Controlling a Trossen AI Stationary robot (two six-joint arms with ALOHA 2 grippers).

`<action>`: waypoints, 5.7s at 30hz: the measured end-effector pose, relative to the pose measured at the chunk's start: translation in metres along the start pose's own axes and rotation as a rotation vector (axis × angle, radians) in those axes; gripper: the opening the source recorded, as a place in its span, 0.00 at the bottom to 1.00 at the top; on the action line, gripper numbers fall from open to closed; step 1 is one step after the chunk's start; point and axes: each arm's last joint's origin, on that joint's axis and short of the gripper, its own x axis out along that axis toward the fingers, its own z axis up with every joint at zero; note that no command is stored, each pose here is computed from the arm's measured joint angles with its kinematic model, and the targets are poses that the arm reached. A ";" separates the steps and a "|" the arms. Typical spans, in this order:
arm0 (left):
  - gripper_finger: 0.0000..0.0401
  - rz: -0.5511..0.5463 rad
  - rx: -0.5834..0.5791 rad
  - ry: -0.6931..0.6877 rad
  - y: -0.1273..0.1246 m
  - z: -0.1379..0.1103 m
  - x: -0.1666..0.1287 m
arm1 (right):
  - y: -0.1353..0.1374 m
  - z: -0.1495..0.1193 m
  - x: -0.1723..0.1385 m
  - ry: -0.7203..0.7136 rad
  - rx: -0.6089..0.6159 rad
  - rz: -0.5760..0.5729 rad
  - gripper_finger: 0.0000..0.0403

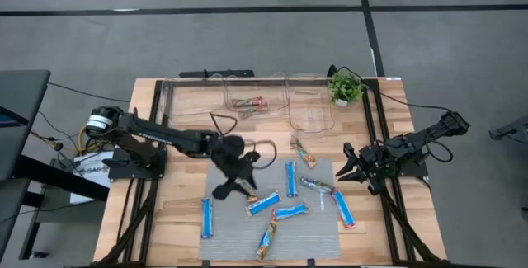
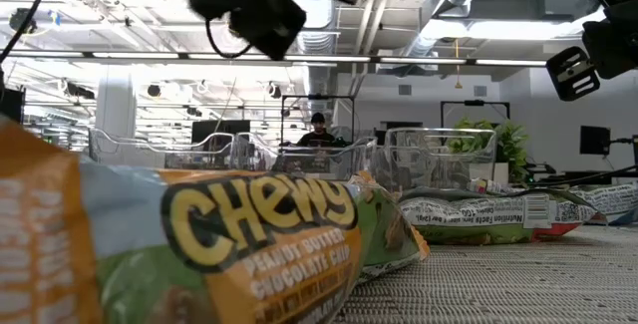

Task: Pick and place Granola Bars by type
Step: Put the yellow granola bar into the right transparent bin

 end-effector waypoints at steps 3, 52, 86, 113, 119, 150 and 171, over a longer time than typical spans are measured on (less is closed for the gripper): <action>0.34 0.059 0.077 0.132 -0.015 -0.007 0.003 | 0.000 0.000 0.000 0.000 0.000 0.000 0.15; 0.34 0.363 0.561 0.617 -0.013 -0.064 0.075 | 0.000 -0.001 0.000 0.007 0.000 -0.001 0.15; 0.08 0.465 0.224 0.429 -0.007 -0.041 0.051 | 0.000 -0.001 0.000 0.007 0.000 -0.002 0.15; 0.36 0.287 0.284 0.384 -0.013 -0.033 0.036 | 0.000 -0.001 0.000 0.007 0.000 -0.002 0.15; 0.51 0.276 0.274 0.430 -0.009 -0.044 0.048 | 0.000 -0.001 0.000 0.007 0.000 -0.002 0.15; 0.46 0.282 0.257 0.507 0.015 -0.064 0.056 | 0.000 -0.001 0.000 0.007 0.000 -0.001 0.15; 0.45 0.291 0.246 0.542 0.018 -0.071 0.062 | 0.000 -0.001 0.000 0.006 0.000 -0.001 0.15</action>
